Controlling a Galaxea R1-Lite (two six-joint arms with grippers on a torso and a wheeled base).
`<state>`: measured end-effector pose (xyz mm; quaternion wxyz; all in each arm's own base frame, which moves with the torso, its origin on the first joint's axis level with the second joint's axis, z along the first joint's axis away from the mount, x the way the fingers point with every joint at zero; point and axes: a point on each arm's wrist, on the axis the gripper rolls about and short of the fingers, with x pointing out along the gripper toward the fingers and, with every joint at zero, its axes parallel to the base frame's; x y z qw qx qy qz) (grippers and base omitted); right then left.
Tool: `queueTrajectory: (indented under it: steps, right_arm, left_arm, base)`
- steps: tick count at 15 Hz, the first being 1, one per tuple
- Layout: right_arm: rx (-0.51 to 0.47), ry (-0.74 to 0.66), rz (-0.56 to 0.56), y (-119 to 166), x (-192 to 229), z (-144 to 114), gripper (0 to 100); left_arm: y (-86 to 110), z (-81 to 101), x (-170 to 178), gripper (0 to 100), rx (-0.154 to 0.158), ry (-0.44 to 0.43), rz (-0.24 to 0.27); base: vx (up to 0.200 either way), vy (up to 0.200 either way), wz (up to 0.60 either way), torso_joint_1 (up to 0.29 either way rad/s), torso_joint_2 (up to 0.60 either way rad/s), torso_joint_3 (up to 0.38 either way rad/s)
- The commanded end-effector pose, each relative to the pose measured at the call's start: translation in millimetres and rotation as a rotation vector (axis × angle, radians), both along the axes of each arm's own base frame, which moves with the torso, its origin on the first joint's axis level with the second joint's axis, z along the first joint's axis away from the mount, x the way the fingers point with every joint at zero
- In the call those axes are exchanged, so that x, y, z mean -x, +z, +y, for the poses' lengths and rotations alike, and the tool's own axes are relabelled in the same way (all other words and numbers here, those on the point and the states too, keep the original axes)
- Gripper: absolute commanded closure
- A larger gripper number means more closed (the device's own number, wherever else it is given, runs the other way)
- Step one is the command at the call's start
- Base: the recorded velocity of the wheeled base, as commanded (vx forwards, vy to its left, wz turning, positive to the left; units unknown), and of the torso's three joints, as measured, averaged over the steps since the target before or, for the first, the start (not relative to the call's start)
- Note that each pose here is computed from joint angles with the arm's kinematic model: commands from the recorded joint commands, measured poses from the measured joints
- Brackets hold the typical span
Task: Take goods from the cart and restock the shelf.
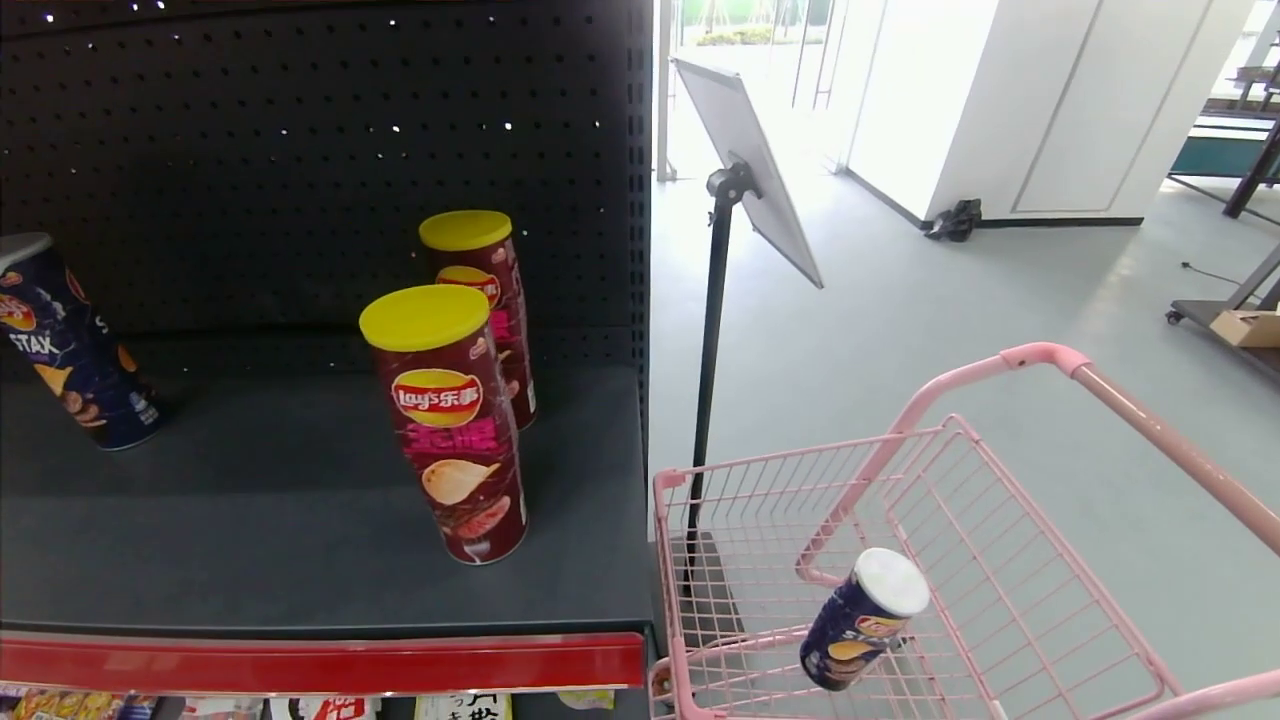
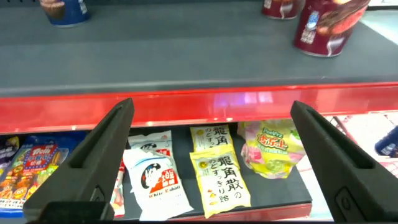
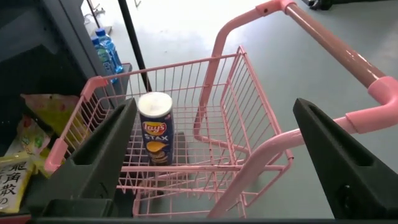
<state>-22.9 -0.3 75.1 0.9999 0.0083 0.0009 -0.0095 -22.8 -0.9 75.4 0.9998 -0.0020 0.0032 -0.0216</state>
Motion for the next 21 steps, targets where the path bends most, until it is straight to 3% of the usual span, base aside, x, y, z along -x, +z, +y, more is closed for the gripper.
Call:
queueTrajectory:
  steps: [1, 14, 18, 21]
  right_arm:
    - [0.0, 0.001, 0.001, 0.0, -0.1, 0.0, 0]
    - [0.006, -0.001, 0.001, 0.0, -0.1, 0.0, 0]
    - [0.006, -0.001, 0.003, -0.1, -0.1, 0.0, 0]
    - [0.006, -0.001, 0.003, -0.1, -0.1, 0.0, 0]
  left_arm:
    - [-0.1, 0.0, 0.0, 0, 0.001, 0.0, 0.0]
    - [-0.1, 0.0, 0.0, 0, 0.001, 0.0, 0.0]
    - [-0.1, 0.0, 0.0, 0, 0.002, 0.0, 0.0]
    - [-0.1, 0.0, 0.0, 0, 0.002, 0.0, 0.0]
  base:
    - [0.0, 0.0, 0.0, -0.159, 0.38, 0.212]
    - [0.0, 0.0, 0.0, -0.19, 0.47, 0.275]
    - [0.0, 0.0, 0.0, -0.061, 0.18, 0.107]
    - [-0.2, 0.0, 0.0, -0.004, 0.03, 0.014]
